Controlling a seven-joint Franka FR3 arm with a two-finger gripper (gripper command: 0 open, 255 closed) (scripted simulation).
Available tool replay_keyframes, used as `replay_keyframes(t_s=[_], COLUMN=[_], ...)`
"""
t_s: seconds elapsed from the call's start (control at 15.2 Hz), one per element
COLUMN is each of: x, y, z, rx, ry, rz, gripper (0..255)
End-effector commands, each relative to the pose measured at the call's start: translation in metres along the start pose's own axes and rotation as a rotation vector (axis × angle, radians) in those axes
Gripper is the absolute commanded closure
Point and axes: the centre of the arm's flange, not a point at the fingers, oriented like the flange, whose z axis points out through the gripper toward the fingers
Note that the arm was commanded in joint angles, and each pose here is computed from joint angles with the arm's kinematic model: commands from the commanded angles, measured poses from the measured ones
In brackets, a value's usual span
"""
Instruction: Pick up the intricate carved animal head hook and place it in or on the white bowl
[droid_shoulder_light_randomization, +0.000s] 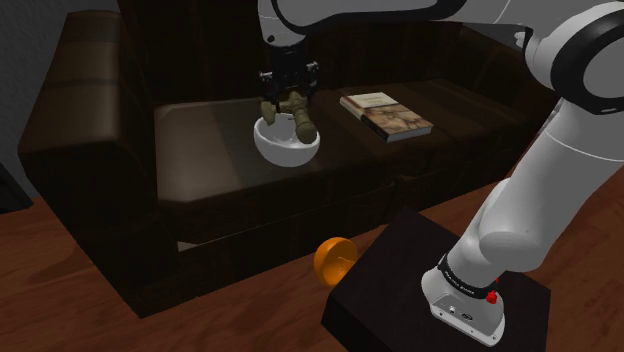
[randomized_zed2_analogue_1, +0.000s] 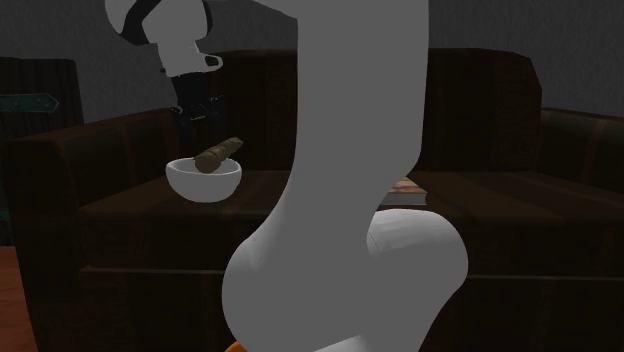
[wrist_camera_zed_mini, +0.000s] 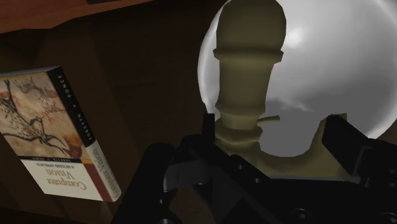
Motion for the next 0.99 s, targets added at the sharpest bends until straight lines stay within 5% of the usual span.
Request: replay_keyframes(t_s=[0.0, 0.2, 0.46, 0.92], x=[0.000, -0.001, -0.001, -0.001], y=[0.000, 0.000, 0.000, 0.000], z=[0.001, 0.001, -0.049, -0.049], rx=[-0.001, -0.001, -0.001, -0.001], ry=[-0.001, -0.001, -0.001, -0.001], rz=[0.000, 0.000, 0.000, 0.000], gripper=[0, 0, 0, 0])
